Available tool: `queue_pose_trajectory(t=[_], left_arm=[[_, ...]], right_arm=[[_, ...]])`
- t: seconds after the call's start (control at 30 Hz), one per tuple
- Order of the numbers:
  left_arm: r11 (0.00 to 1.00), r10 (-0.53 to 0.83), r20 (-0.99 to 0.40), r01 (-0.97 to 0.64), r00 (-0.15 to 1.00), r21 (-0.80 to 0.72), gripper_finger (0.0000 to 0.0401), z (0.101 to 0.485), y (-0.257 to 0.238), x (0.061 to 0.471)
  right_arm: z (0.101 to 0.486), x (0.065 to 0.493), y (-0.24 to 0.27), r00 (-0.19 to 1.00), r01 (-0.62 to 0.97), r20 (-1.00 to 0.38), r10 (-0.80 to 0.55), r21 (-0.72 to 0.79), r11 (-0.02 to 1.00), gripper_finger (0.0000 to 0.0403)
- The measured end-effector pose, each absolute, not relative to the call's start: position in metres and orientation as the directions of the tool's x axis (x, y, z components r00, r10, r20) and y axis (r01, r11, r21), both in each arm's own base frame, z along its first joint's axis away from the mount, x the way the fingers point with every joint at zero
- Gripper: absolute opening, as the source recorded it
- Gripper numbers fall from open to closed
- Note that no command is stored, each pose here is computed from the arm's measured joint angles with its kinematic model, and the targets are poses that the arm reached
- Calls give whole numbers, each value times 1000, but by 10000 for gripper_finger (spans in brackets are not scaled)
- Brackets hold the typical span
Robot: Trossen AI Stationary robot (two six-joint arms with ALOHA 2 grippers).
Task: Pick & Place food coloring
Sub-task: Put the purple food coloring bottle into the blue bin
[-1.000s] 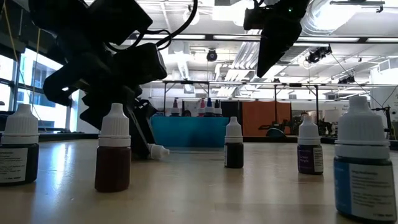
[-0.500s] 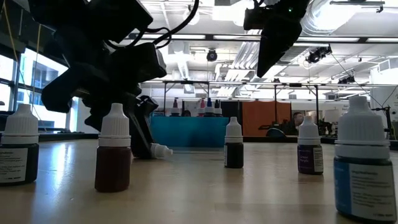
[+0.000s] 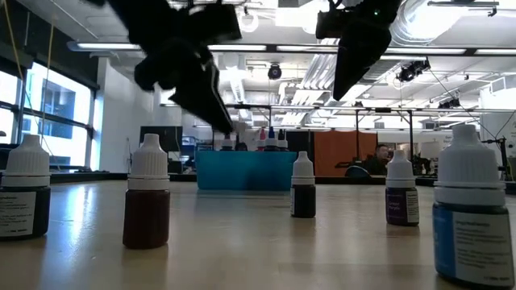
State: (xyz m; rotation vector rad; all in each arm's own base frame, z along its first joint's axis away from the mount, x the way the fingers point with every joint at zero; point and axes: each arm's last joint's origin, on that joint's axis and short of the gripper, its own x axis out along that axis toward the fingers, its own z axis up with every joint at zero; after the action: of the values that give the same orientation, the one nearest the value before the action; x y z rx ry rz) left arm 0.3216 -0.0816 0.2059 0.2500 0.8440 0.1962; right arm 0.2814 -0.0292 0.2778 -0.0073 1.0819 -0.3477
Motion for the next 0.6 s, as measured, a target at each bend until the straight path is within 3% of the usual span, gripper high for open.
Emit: queue_pose_trajectory(t=[0.27, 0.6], left_arm=[[909, 369, -694, -86, 618, 407, 76, 253, -71, 318], [935, 351, -767, -154, 537, 320, 76, 264, 7, 314]], right_arm=[[277, 281, -28, 420, 291, -870, -258, -141, 946, 74], [277, 281, -28, 419, 290, -871, -258, -141, 946, 74]])
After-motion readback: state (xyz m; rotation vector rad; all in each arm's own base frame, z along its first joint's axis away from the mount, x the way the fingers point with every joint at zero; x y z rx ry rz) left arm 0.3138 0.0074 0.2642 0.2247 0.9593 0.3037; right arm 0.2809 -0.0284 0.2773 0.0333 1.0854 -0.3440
